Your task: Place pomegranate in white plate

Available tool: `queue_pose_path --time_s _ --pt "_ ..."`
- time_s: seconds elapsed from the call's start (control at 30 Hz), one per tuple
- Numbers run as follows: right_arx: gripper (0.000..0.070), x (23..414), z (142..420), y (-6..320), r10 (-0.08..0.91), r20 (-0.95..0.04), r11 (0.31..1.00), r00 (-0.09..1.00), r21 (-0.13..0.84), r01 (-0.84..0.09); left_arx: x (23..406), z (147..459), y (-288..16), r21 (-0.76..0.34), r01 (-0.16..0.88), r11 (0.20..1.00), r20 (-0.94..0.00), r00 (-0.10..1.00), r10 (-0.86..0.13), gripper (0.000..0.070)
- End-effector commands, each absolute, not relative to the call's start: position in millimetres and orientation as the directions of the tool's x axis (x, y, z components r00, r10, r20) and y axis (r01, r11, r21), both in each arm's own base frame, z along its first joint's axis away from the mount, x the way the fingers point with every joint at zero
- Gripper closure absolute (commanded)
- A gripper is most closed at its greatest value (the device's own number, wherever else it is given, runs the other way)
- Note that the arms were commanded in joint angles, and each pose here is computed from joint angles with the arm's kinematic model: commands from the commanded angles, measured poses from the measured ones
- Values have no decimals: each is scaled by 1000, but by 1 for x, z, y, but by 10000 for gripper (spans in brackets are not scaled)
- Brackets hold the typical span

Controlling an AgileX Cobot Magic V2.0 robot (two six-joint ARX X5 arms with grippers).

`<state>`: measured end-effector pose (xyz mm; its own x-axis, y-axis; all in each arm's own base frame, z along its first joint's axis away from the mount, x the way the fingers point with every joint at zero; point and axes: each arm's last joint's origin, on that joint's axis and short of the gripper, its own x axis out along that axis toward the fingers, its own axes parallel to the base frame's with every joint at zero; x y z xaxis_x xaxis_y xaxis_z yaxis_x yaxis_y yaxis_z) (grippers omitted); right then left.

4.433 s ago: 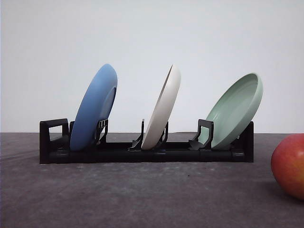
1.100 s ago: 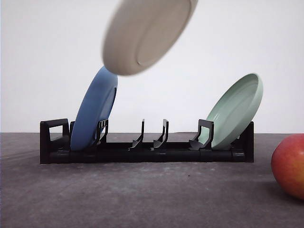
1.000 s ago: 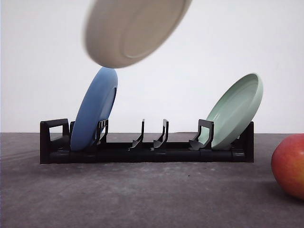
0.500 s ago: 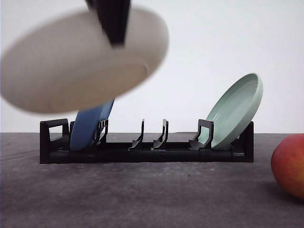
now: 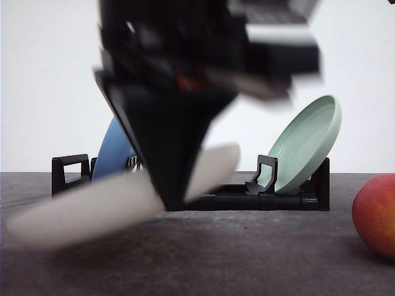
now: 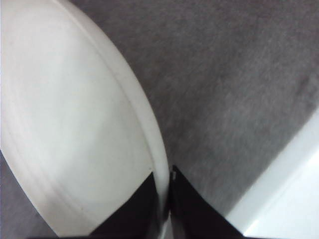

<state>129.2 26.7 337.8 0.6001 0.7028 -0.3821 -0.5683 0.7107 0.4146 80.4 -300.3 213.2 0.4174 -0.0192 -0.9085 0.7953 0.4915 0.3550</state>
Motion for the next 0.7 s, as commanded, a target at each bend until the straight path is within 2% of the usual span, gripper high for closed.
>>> queue_pose_path --time_s 0.0,0.17,0.23,0.4,0.47,0.53,0.67 --pt "114 130 342 27 706 -375 708 601 413 -573 78 204 -309 366 796 481 -907 421 -5 700" --pt "114 129 340 27 705 -385 708 595 422 -567 79 185 -315 380 799 466 -911 411 36 694" --pt "114 129 340 27 705 -390 708 592 425 -564 80 184 -316 379 796 473 -911 411 38 595" --pt "114 127 338 27 705 -404 709 583 433 -557 81 184 -316 375 791 483 -910 413 29 254" --pt "114 127 337 27 705 -412 709 578 439 -552 82 184 -316 373 780 502 -911 411 38 154" --pt "114 126 337 27 707 -417 707 571 443 -551 81 184 -315 372 773 513 -911 410 43 100" --pt "114 125 336 30 719 -420 695 554 444 -565 80 197 -309 358 751 554 -910 414 28 94"
